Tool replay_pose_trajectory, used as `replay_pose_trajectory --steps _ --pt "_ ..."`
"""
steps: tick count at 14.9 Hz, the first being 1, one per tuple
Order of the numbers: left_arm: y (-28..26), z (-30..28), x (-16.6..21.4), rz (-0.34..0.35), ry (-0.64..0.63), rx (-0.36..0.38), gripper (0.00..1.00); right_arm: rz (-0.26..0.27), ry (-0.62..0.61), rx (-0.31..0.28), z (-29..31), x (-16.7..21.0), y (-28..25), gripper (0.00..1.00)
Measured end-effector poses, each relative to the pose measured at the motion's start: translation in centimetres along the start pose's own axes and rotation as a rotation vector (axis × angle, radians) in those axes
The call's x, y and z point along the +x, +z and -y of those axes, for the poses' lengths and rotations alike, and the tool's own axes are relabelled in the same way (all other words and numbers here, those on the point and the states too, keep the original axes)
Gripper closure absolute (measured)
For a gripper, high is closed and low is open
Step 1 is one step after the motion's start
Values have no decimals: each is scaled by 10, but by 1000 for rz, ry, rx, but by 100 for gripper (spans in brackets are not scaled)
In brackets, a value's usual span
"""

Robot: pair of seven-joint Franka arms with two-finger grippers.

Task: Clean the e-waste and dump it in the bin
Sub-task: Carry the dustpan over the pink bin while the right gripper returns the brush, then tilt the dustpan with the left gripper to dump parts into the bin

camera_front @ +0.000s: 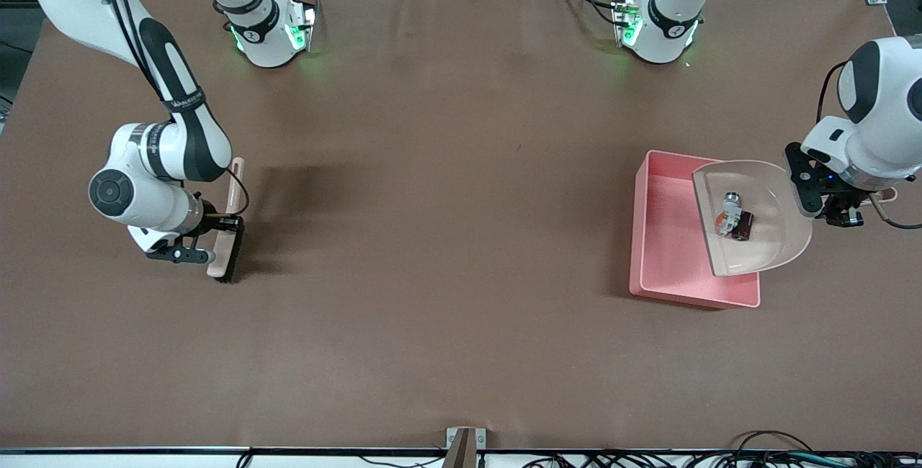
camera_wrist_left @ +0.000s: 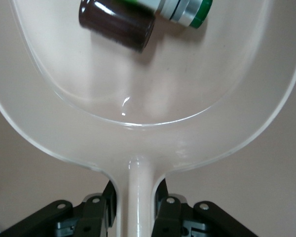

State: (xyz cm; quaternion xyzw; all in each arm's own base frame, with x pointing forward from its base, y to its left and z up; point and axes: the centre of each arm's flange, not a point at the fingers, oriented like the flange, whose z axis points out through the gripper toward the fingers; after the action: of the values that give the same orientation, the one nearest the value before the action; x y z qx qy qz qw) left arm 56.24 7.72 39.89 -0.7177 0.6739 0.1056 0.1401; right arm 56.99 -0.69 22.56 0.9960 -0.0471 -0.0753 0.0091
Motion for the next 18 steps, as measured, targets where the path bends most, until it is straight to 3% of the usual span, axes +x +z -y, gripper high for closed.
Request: replay_pose_trajectory --steps 3,7,10,13,18 --pt "14 -8 3 92 -24 -3 67 -18 -5 2 1 5 -8 33" --pt "16 -11 11 107 -4 -1 67 -5 -35 2 3 15 -33 0" --pt "-2 -9 44 129 19 10 67 6 -44 4 4 25 -80 0" --pt "-20 -12 76 215 22 4 67 -32 -54 10 2 27 -140 0" --pt "-9 -5 67 209 12 -8 67 -99 -88 21 -16 3 -255 0"
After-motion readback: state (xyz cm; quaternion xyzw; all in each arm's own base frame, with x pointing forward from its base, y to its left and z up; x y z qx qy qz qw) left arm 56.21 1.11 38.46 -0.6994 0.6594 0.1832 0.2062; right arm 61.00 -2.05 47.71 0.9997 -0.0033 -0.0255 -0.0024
